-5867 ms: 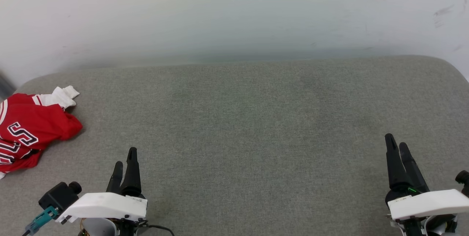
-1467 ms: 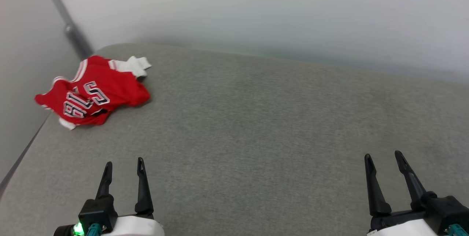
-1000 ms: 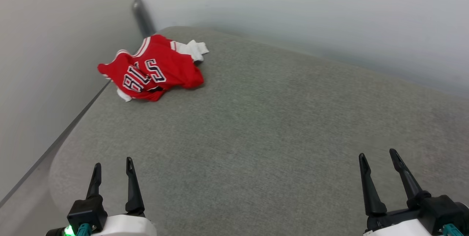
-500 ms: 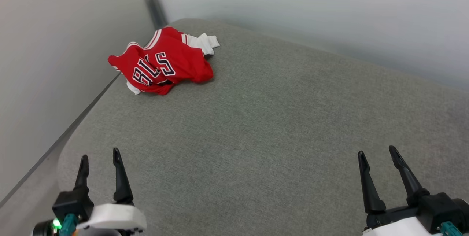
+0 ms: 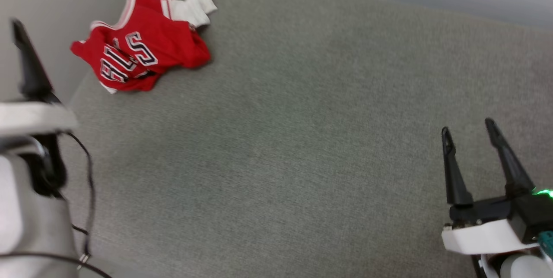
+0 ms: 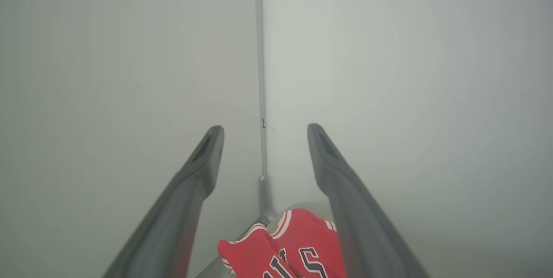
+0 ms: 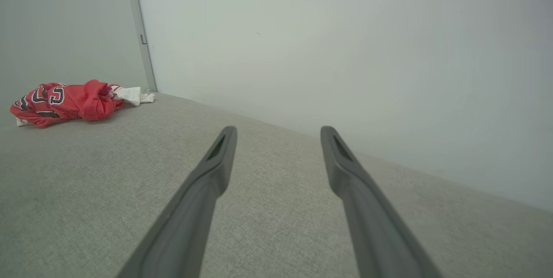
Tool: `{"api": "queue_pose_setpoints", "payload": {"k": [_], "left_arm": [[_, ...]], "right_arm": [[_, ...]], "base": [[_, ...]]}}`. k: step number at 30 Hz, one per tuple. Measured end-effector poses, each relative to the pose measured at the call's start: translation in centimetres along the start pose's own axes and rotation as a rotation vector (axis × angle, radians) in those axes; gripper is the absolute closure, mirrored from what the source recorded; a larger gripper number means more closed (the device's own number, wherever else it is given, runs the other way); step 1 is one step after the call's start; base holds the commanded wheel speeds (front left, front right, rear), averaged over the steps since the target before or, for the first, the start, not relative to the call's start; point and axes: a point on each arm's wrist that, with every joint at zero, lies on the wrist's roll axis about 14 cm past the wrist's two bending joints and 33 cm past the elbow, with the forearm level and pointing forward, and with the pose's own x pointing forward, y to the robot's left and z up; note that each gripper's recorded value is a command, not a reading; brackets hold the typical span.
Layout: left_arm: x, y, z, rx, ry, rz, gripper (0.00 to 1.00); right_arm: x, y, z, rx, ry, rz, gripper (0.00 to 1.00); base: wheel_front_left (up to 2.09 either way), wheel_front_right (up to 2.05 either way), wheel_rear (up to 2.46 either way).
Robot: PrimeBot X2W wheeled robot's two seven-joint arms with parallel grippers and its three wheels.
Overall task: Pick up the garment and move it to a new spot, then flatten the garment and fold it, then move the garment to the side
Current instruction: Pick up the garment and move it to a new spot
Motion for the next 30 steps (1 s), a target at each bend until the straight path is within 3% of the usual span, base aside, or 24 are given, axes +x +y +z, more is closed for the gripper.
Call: {"api": "queue_pose_setpoints", "payload": {"k": [8,15,21,30], "left_arm": [[10.1,-2.6,-0.6,0.06,-0.027,-0.071,0.0],[14.9,-3.8,-6.7,0.101,0.208,-0.1,0.0],[14.3,-6.4,-14.9,0.095,0.59,-0.175,0.0],[8.8,-8.2,-22.8,0.022,1.111,-0.258,0.0]], "right_arm": [[1.3,-3.6,-2.8,-0.051,0.016,-0.074,0.0],[1.4,-5.9,-5.1,-0.089,0.041,-0.124,0.0],[1.2,-7.0,-6.2,-0.11,0.052,-0.14,0.0],[1.0,-7.7,-7.5,-0.131,0.072,-0.143,0.0]], "base": [[0.0,0.0,0.0],[0.0,0.0,0.0],[0.0,0.0,0.0],[0.0,0.0,0.0]]}}
